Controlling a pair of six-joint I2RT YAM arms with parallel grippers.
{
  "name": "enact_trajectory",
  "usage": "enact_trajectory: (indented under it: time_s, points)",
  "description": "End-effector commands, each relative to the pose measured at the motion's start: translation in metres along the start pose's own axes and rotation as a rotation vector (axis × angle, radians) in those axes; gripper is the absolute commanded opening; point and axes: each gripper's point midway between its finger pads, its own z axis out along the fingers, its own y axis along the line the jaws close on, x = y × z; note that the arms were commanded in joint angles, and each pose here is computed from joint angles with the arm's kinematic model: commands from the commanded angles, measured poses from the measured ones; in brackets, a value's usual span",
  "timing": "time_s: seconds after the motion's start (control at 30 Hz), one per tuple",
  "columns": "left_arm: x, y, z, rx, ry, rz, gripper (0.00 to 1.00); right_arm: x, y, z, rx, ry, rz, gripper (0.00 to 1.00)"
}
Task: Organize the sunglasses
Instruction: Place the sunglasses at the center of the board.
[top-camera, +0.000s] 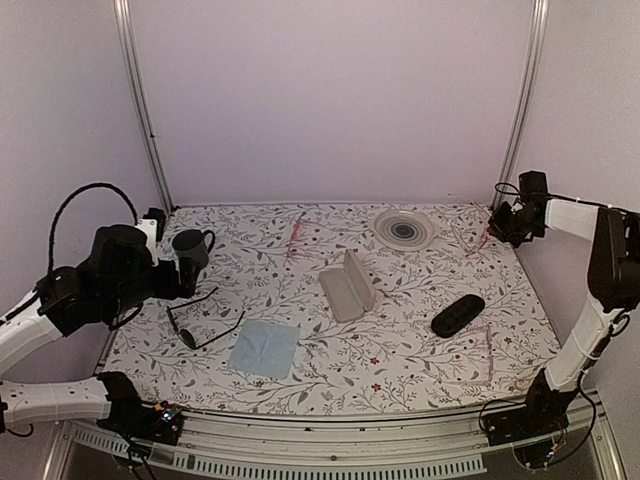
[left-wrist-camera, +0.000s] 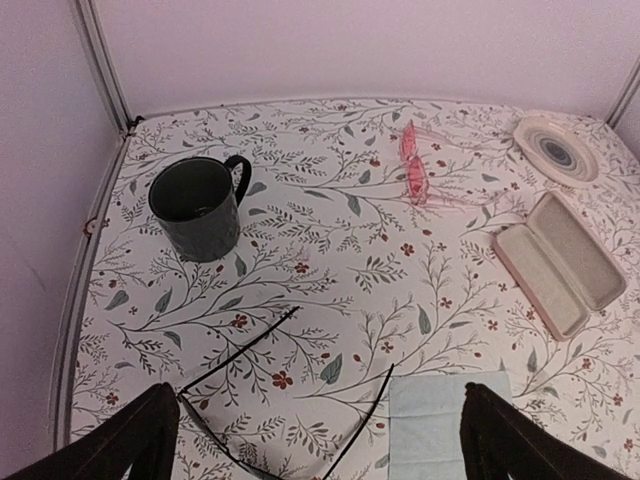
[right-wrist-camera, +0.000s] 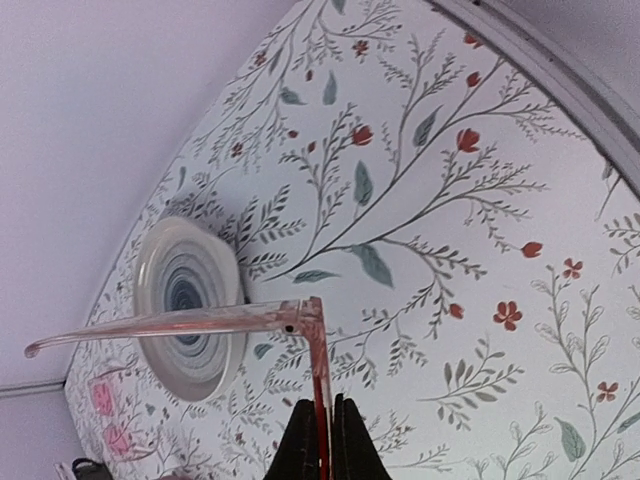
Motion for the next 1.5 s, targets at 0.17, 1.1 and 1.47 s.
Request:
enact_trajectory:
  time_s: [0.17, 1.1, 1.47]
  points:
    - [-0.023, -0.027, -0.013, 0.213, -0.122, -0.136, 0.99, 0.037, 0.083, -0.061, -0.421, 0.086, -0.099, 0.00]
    - [-0.070, -0.188, -0.001, 0.838, -0.243, -0.037, 0.99, 0.111, 0.177, -0.144, -0.712, 0.107, -0.231, 0.00]
    - [-0.003, -0.189, 0.053, 0.662, -0.002, 0.042, 0.93, 0.135, 0.107, -0.060, -0.259, 0.180, -0.157, 0.00]
